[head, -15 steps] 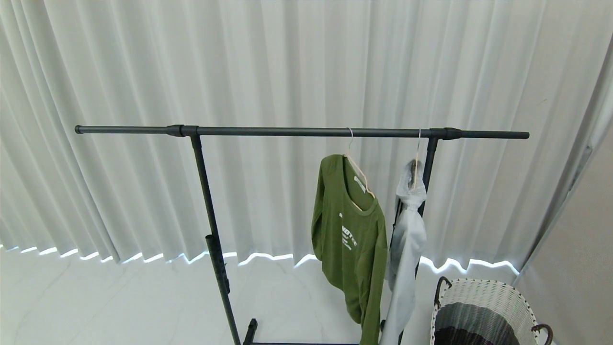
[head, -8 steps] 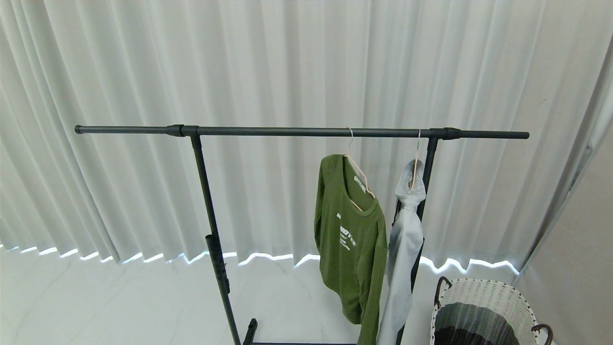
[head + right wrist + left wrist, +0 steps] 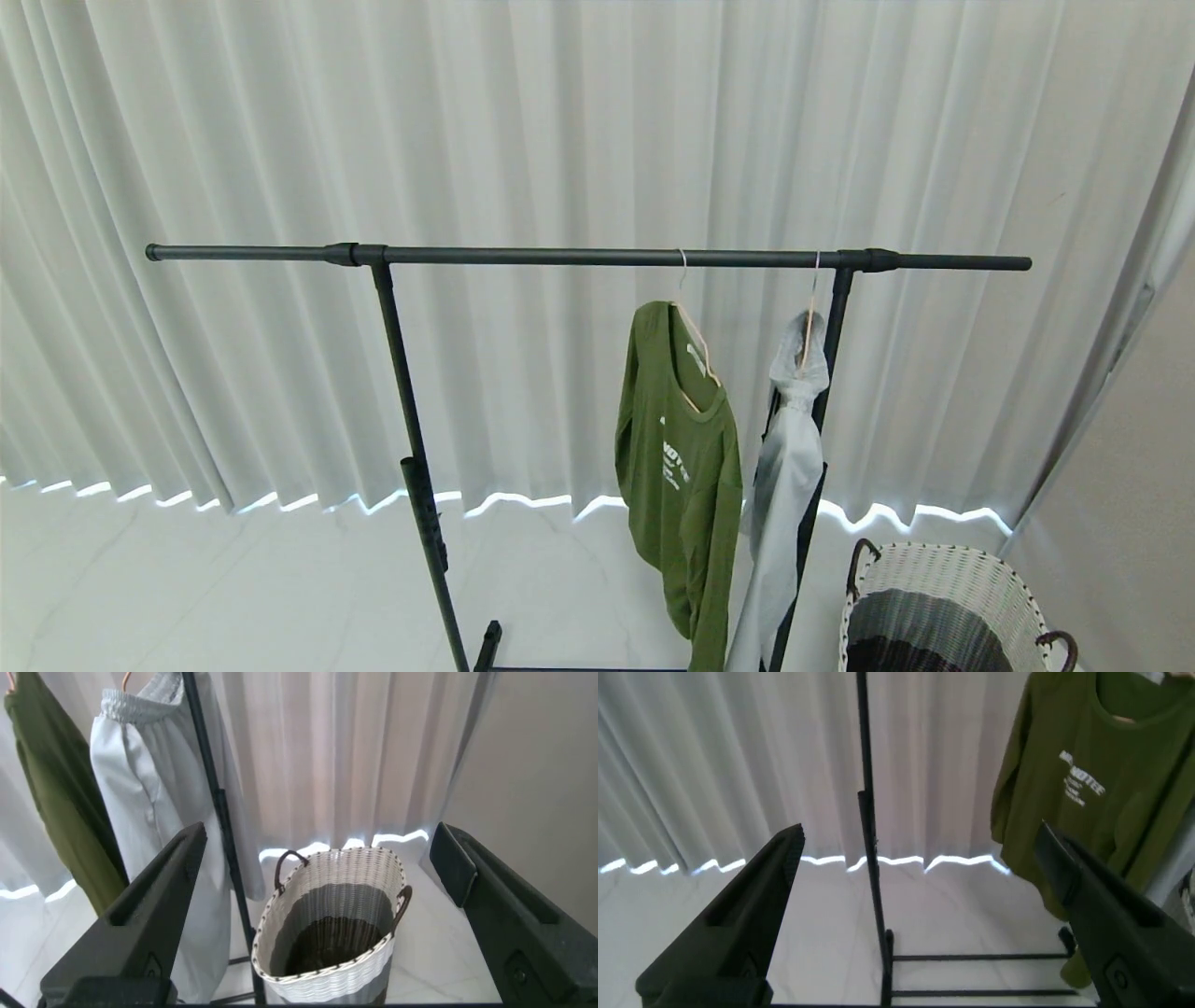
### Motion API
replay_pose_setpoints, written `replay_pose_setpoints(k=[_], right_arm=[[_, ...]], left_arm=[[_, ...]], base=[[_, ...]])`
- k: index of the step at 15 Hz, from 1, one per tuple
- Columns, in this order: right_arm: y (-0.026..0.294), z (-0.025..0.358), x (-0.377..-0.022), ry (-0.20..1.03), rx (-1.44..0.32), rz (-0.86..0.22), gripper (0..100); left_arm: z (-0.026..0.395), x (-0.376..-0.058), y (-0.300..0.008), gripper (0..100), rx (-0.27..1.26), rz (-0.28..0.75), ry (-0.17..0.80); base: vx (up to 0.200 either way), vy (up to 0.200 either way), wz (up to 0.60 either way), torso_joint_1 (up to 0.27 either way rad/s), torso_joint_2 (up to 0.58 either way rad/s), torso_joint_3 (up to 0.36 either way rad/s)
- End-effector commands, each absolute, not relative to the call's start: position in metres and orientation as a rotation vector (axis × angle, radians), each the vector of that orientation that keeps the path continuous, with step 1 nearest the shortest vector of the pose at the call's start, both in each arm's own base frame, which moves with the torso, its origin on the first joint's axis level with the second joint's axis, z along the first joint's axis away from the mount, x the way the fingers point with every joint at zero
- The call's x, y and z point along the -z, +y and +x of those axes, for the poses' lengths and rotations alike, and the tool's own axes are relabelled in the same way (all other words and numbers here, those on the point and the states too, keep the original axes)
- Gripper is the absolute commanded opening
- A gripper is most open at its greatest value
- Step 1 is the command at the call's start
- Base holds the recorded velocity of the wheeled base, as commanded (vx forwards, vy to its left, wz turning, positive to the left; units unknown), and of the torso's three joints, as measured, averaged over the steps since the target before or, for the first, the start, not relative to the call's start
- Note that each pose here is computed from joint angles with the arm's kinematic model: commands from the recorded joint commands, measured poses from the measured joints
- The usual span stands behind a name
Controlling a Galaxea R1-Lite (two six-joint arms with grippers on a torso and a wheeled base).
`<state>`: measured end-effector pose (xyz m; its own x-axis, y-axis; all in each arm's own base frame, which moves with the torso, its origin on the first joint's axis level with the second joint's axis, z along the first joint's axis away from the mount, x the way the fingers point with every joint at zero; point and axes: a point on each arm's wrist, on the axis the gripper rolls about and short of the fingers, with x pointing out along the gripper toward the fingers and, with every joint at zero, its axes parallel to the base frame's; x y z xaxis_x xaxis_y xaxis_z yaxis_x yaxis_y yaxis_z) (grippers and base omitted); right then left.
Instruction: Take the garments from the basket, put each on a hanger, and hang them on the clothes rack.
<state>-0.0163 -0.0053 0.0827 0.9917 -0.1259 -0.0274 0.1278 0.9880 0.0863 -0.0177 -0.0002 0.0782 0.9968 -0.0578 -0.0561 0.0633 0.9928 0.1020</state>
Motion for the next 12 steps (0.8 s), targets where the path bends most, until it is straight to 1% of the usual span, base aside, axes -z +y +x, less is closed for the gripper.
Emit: replay_pose_setpoints(k=[1,2,5,6,8,10,11,12], right_arm=[[-0.0053,-0.0158,-0.0829,0.028,0.129,0.088,100],[-0.0053,-0.0158,-0.0829,0.028,0.129,0.088,100],[-0.0053,-0.0158,-0.0829,0.028,0.127,0.088,100],[-0.0053,-0.0158,-0.0829,0.028,0.127,0.088,100],[-0.0053,-0.0158,-0.0829,0.028,0.127,0.088,100],[-0.0053,-0.0158,-0.0829,0.028,0.127,0.088,100],[-0.0053,-0.0159,-0.0828,0.026,0.127,0.088,100],[-0.0053,-0.0158,-0.0829,0.028,0.127,0.088,100]], left_arm=[[-0.0163,-0.0781,-0.0009,100,0.022,0.103,0.074],[-0.0166,-0.078,-0.0015,100,-0.013,0.101,0.071],[-0.0168,-0.0778,-0.0016,100,-0.016,0.055,0.069],[-0.0172,-0.0777,-0.0015,100,-0.012,0.059,0.065],[-0.0196,-0.0771,-0.0004,100,0.055,0.084,0.031],[-0.0204,-0.077,-0.0005,100,0.049,0.087,0.022],[-0.0226,-0.0763,-0.0006,100,0.041,0.086,-0.006],[-0.0228,-0.0763,-0.0007,100,0.033,0.077,-0.009]], base=[[0.0,0.0,0.0,0.0,0.0,0.0],[0.0,0.0,0.0,0.0,0.0,0.0],[0.0,0.0,0.0,0.0,0.0,0.0],[0.0,0.0,0.0,0.0,0.0,0.0],[0.0,0.0,0.0,0.0,0.0,0.0],[0.0,0.0,0.0,0.0,0.0,0.0],[0.0,0.0,0.0,0.0,0.0,0.0],[0.0,0.0,0.0,0.0,0.0,0.0]])
